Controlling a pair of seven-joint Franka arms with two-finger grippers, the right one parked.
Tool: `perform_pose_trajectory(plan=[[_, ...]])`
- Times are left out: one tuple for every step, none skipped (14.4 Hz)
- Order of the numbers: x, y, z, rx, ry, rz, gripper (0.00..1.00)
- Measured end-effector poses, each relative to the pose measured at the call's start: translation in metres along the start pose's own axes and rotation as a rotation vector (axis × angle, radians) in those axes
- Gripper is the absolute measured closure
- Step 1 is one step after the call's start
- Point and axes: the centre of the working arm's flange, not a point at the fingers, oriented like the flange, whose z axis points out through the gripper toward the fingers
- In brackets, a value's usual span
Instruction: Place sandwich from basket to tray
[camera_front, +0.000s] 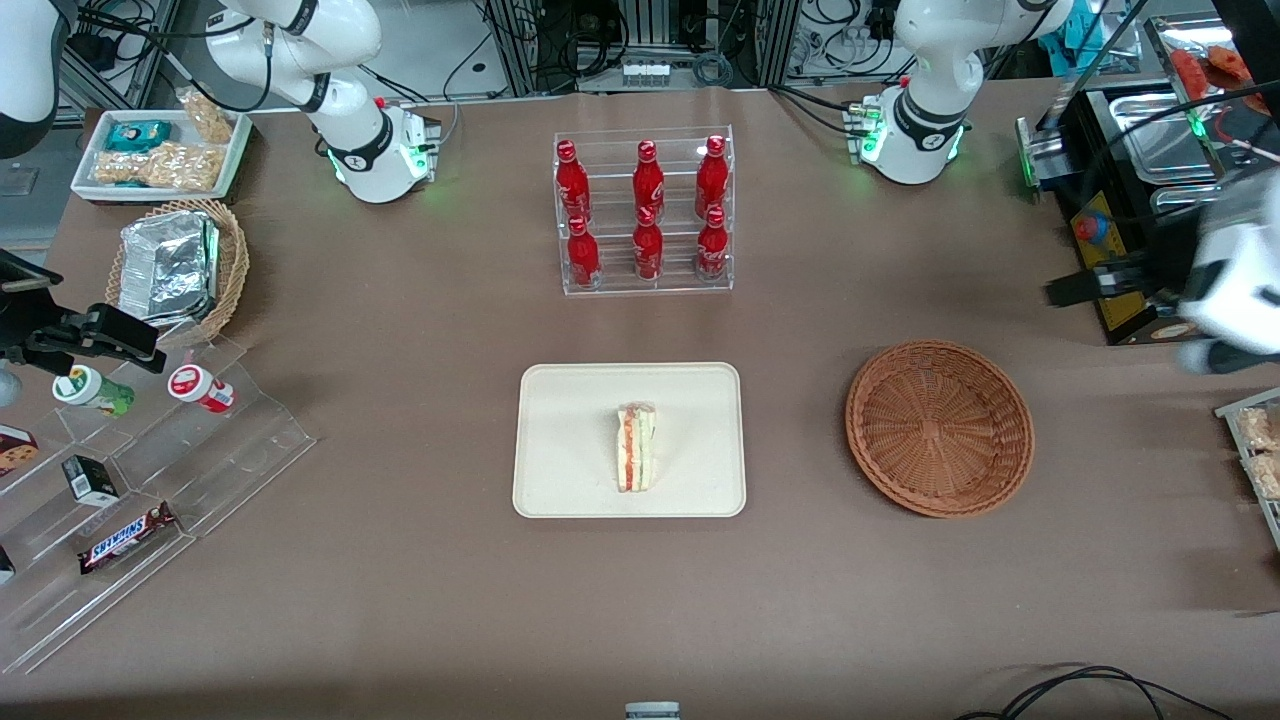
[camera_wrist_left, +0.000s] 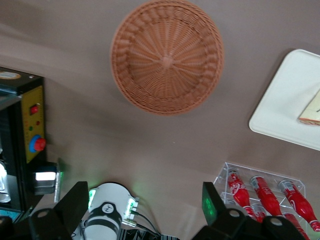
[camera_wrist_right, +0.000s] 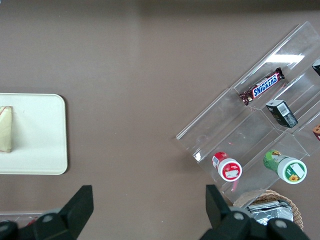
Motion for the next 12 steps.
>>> perform_pose_trajectory(plan=[[0.003, -0.009, 0.003, 0.016, 0.004, -0.004, 0.00], [0.004, -0.012, 0.007, 0.031, 0.025, 0.002, 0.00], [0.001, -0.011, 0.011, 0.042, 0.056, 0.012, 0.00], [-0.007, -0.009, 0.014, 0.054, 0.078, 0.025, 0.00], [-0.019, -0.008, 0.014, 0.068, 0.092, 0.041, 0.00], [-0.031, -0.008, 0.011, 0.075, 0.107, 0.060, 0.00], [-0.041, -0.009, 0.004, 0.074, 0.128, 0.078, 0.00], [-0.048, -0.010, -0.006, 0.069, 0.156, 0.092, 0.00], [-0.053, -0.011, -0.015, 0.063, 0.182, 0.103, 0.00], [-0.055, -0.011, -0.020, 0.060, 0.197, 0.112, 0.00], [-0.057, -0.008, -0.023, 0.060, 0.204, 0.121, 0.00], [-0.059, -0.004, -0.024, 0.062, 0.207, 0.129, 0.00]])
